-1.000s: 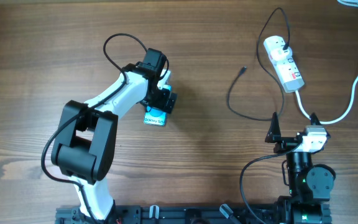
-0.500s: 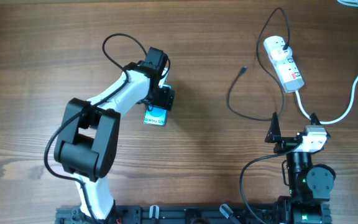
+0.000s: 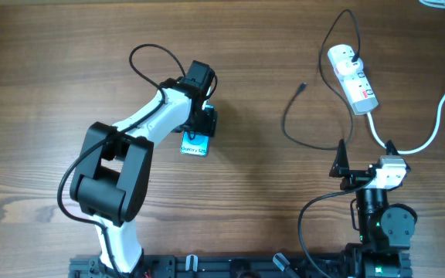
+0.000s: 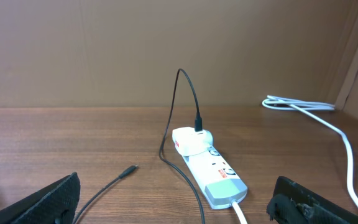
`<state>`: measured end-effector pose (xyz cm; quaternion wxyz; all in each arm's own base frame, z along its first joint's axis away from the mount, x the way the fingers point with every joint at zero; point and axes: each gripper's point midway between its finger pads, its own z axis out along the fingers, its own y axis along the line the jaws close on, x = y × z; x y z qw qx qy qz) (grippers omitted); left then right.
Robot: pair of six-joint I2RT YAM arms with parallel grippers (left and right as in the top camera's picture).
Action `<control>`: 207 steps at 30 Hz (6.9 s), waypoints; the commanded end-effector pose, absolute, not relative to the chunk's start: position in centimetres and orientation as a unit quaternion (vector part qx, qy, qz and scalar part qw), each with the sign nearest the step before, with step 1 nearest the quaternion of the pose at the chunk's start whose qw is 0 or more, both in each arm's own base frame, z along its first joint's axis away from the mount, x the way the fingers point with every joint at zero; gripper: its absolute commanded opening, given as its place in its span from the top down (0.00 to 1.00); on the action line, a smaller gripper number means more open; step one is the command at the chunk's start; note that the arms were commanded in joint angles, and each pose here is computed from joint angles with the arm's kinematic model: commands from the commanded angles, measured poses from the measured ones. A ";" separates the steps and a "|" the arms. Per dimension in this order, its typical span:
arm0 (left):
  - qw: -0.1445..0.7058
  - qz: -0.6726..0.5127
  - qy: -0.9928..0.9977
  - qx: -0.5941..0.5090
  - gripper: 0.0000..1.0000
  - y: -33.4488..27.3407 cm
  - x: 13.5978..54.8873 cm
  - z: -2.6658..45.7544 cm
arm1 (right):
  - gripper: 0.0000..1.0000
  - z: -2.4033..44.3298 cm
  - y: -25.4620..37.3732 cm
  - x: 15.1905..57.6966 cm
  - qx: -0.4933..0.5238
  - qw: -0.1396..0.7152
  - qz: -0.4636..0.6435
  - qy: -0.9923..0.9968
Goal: Plug charger to phone and switch on socket
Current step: 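Close the left gripper on the phone's top edge, then lift the phone with the left gripper and tilt it upright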
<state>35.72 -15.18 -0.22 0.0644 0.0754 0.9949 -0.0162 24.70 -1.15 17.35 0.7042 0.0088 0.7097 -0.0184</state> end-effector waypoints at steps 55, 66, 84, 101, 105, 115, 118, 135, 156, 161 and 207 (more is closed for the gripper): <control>0.000 0.020 0.998 -0.056 0.28 -14.9 32.8 -4.9 | 0.00 17.6 -1.1 24.7 0.002 0.708 -0.020 0.706; -0.024 0.028 0.998 -0.056 0.10 -14.5 31.7 -4.9 | 0.00 17.6 -1.1 24.7 0.002 0.708 -0.020 0.706; -0.033 0.010 0.998 -0.056 0.41 -15.2 31.4 -4.9 | 0.00 17.6 -1.1 24.7 0.002 0.708 -0.020 0.706; -0.013 0.004 0.998 -0.060 0.41 -15.5 33.3 -3.3 | 0.00 17.6 -1.1 24.7 0.002 0.708 -0.020 0.706; -0.008 0.005 0.998 -0.060 0.41 -15.7 34.0 -2.3 | 0.00 17.6 -1.1 24.7 0.002 0.708 -0.020 0.706; -0.007 0.005 0.998 -0.060 0.43 -15.9 34.5 -1.4 | 0.00 17.6 -1.1 24.7 0.002 0.708 -0.020 0.706; -0.007 0.005 0.998 -0.060 0.43 -15.9 34.4 -1.3 | 0.00 17.6 -1.1 24.7 0.002 0.708 -0.020 0.706; 0.061 -0.011 0.996 -0.062 0.44 -15.8 35.8 4.0 | 0.00 17.6 -1.1 24.7 0.002 0.708 -0.020 0.706; 0.108 -0.146 0.975 -0.124 0.47 -18.5 34.6 13.3 | 0.00 17.6 -1.1 24.7 0.002 0.708 -0.020 0.706; 0.109 -0.184 0.969 -0.119 0.45 -19.4 34.0 15.1 | 0.00 17.6 -1.1 24.7 0.002 0.708 -0.020 0.706; -0.052 -0.480 0.854 -0.193 0.51 -16.7 32.2 22.7 | 0.00 17.6 -1.1 24.7 0.002 0.708 -0.020 0.706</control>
